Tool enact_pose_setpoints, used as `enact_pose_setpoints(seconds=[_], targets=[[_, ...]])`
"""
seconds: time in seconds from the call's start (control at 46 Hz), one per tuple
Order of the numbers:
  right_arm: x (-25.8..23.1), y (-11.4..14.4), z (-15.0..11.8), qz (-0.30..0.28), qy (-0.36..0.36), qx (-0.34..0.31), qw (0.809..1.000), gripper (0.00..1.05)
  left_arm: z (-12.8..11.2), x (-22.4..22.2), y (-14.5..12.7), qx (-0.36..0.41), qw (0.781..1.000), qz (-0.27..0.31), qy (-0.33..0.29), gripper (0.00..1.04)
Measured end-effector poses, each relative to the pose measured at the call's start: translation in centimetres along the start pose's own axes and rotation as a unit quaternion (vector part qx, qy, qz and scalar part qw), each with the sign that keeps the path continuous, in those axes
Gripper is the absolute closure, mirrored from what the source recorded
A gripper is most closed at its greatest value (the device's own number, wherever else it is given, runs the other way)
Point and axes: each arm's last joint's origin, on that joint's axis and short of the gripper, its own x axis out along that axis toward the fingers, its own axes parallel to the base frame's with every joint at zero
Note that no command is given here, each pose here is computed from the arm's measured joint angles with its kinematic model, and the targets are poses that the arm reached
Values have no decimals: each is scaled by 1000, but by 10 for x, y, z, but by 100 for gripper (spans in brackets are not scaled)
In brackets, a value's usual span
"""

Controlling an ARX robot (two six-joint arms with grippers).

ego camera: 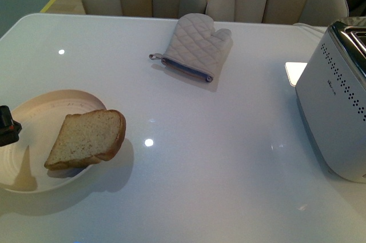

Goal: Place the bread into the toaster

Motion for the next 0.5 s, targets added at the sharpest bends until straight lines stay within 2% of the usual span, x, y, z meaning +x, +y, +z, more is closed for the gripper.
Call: enact_pose_setpoints(seconds=[0.196,0.304,0.5], targets=[[0,0,0,0,0,0,1000,9,-10,23,1,15,1000,8,24,7],[0,0,0,0,0,0,1000,9,-11,26,-4,22,999,6,29,25],[0,0,0,0,0,0,1000,9,-12,28,-16,31,999,-5,33,50]])
